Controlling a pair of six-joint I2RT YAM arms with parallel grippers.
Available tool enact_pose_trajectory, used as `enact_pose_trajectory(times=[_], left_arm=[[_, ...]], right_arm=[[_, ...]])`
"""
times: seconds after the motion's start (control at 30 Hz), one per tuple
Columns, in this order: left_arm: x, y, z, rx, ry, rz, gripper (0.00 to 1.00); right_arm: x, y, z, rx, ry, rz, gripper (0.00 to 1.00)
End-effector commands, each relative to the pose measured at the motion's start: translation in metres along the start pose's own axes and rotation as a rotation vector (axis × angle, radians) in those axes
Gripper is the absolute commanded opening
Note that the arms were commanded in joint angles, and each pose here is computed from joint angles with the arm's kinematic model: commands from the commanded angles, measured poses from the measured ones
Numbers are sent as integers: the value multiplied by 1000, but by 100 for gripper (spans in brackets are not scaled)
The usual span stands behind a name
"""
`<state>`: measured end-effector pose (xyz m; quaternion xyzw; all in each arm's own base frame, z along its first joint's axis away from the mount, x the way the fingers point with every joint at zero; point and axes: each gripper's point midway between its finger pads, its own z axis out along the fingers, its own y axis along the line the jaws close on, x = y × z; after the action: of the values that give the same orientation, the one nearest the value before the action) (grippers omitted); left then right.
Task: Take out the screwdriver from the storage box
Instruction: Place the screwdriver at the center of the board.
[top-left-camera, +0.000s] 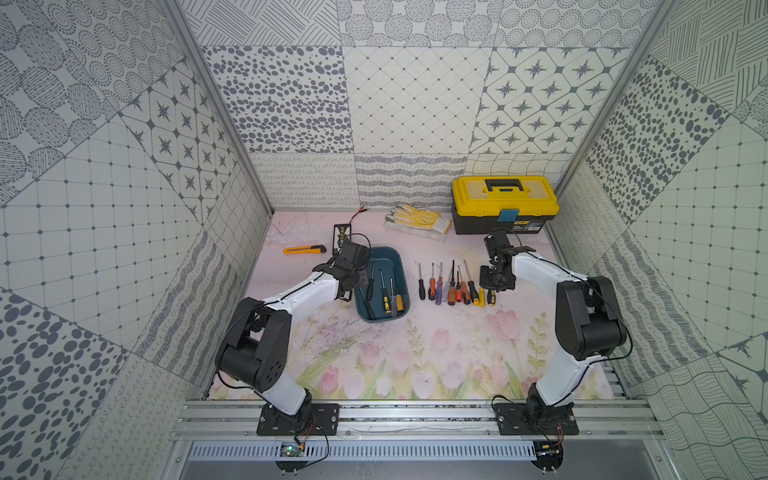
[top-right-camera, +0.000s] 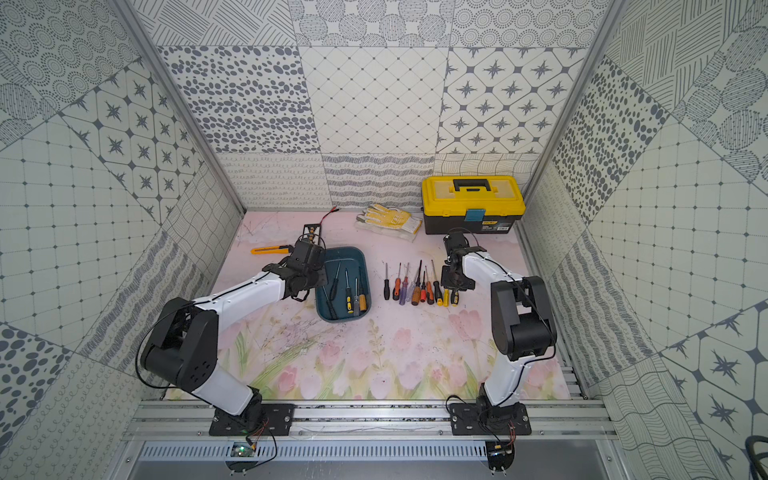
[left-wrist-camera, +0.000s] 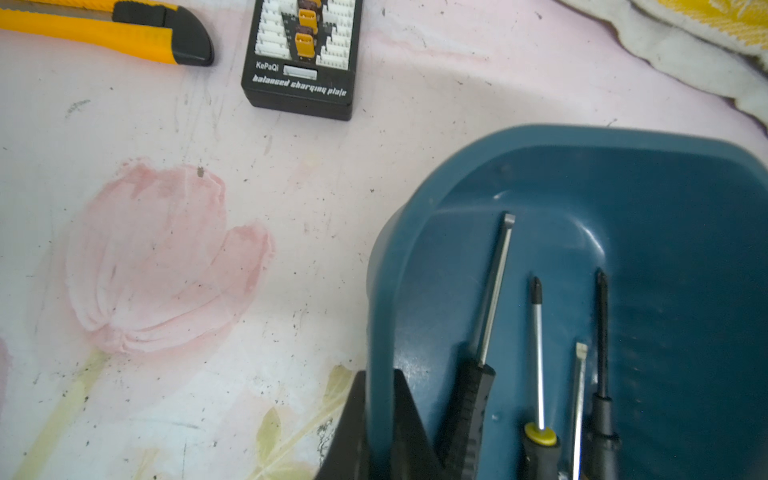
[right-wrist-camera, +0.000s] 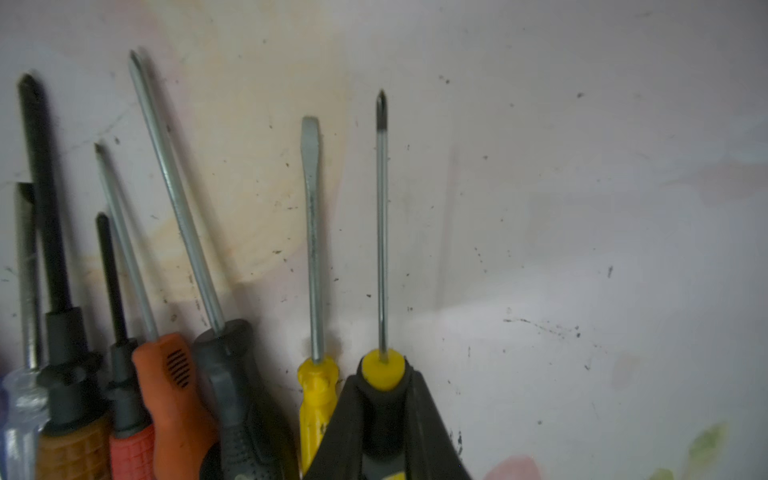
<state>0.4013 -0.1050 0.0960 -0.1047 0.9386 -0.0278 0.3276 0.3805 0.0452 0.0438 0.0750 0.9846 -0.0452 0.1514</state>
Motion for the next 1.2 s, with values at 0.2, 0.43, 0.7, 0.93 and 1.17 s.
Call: enact_pose_trajectory(times=[0.2, 0.43, 0.7, 0.93, 1.17], left_arm=[[-19, -5, -7, 21, -62, -11, 0], [-19, -4, -8, 15, -64, -7, 0], [-18, -5, -6, 16, -58, -8, 0], [-20, -4, -8, 15, -63, -8, 0], [-18, -4, -8, 13, -61, -6, 0]], right_arm=[[-9, 18, 18, -74, -17, -2, 0], [-6, 35, 24, -123, 7, -16, 0], [-7, 54, 25, -167, 1, -28, 0], [-9, 62, 25, -181, 4, -26, 0], [-5, 56, 29, -141, 29, -24, 0]])
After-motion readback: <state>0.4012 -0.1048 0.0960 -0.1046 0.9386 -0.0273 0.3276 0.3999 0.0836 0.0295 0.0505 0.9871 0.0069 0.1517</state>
